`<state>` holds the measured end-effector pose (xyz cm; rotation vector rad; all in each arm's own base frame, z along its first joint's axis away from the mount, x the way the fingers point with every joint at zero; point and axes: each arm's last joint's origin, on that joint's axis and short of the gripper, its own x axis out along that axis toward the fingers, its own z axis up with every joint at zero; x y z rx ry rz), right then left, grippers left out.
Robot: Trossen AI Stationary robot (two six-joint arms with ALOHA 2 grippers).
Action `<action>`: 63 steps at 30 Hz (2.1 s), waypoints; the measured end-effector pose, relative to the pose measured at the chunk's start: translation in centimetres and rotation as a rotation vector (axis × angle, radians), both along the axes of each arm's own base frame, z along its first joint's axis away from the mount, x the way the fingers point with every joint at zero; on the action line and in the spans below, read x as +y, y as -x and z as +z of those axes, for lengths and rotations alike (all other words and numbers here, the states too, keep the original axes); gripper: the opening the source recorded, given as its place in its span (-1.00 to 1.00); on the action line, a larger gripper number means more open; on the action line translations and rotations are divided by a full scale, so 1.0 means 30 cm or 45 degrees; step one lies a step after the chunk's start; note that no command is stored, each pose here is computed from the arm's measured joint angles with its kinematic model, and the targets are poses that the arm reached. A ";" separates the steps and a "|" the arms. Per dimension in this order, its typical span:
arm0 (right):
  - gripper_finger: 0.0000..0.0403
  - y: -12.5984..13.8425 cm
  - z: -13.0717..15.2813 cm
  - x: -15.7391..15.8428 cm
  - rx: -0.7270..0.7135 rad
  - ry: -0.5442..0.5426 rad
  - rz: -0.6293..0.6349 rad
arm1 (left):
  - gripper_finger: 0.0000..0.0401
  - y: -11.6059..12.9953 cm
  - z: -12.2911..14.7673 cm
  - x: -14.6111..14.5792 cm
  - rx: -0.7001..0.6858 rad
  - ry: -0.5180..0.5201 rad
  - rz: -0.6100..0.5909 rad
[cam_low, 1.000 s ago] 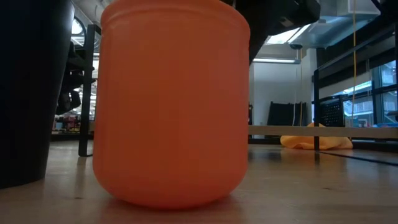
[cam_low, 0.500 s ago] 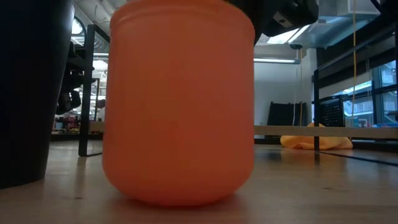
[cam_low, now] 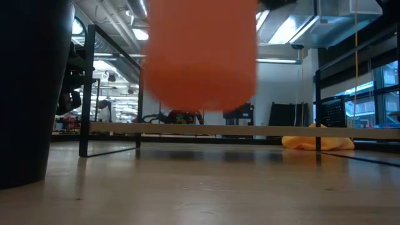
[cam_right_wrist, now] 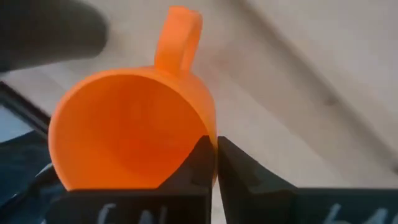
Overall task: Stack small to large cups/mugs on shelf
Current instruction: Put the orange mug on the shelf
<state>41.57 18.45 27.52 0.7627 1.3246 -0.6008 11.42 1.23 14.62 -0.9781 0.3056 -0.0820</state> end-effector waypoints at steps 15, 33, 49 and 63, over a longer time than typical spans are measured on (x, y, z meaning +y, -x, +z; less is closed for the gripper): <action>-0.92 0.056 0.160 -0.199 -0.066 0.170 -0.213 | -0.58 -0.001 0.001 0.005 -0.004 -0.023 0.059; -0.92 0.104 0.285 -0.306 -0.177 0.151 -0.230 | -0.58 -0.001 0.001 0.005 -0.004 -0.024 0.061; -0.93 0.340 0.533 -0.342 -0.490 0.326 -0.189 | -0.58 -0.002 0.001 0.008 -0.002 -0.033 0.102; -0.91 0.657 0.409 -0.496 -0.508 0.270 -0.298 | -0.58 -0.002 0.001 0.008 -0.001 -0.024 0.106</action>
